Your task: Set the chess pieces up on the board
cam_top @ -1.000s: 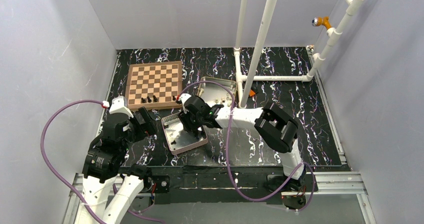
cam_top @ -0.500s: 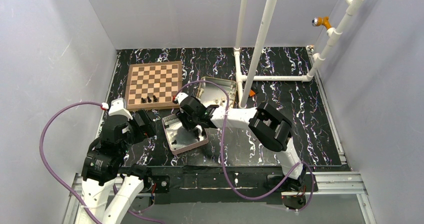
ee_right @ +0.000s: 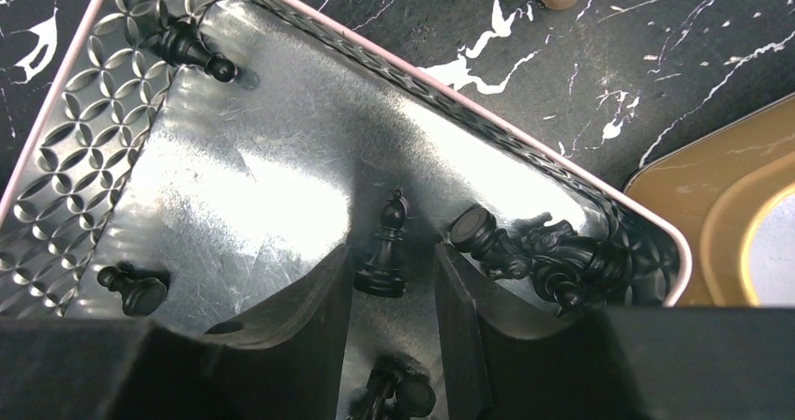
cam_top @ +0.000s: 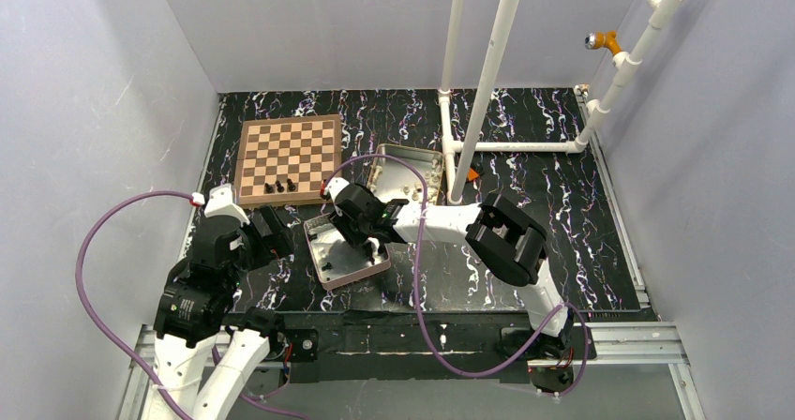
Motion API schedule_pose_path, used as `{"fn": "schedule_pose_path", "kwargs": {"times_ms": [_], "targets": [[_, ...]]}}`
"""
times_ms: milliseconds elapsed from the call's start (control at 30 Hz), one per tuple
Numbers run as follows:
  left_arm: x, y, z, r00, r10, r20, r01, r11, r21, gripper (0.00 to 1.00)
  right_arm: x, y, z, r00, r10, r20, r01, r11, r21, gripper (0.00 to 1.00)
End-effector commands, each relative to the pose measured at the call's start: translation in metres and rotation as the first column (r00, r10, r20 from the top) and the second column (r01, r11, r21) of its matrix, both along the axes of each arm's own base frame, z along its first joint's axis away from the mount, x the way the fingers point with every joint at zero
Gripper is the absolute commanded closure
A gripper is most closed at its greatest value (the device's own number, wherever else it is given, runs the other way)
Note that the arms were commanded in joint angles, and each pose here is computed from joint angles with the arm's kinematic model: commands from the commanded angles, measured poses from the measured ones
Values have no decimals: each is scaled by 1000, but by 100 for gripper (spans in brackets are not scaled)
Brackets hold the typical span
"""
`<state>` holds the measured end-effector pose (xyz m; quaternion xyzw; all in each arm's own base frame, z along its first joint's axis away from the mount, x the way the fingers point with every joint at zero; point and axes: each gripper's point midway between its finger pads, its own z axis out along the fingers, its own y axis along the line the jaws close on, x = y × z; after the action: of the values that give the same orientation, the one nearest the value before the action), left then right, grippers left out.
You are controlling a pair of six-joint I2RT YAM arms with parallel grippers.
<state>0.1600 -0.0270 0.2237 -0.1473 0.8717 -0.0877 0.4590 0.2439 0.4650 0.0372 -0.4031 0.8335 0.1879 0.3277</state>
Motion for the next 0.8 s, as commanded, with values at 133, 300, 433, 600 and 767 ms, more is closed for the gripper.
{"fn": "schedule_pose_path", "kwargs": {"times_ms": [133,300,433,600,767], "targets": [[-1,-1,-1,1000,1,7,-1,1000,-10,2,-7,-11,1,999,38,33,-36,998,-56,66],[0,-5,-3,1000,0,5,1,999,-43,2,-10,-2,18,996,83,43,-82,997,-15,82],[5,-22,0,999,-32,25,35,991,-133,2,-10,7,51,986,150,69,-153,987,52,90],[14,-41,8,997,-18,72,38,958,-284,2,-15,8,98,961,271,62,-278,940,200,96],[24,-52,24,992,17,123,34,915,-402,2,-24,-4,137,923,375,91,-381,849,366,99]]}}
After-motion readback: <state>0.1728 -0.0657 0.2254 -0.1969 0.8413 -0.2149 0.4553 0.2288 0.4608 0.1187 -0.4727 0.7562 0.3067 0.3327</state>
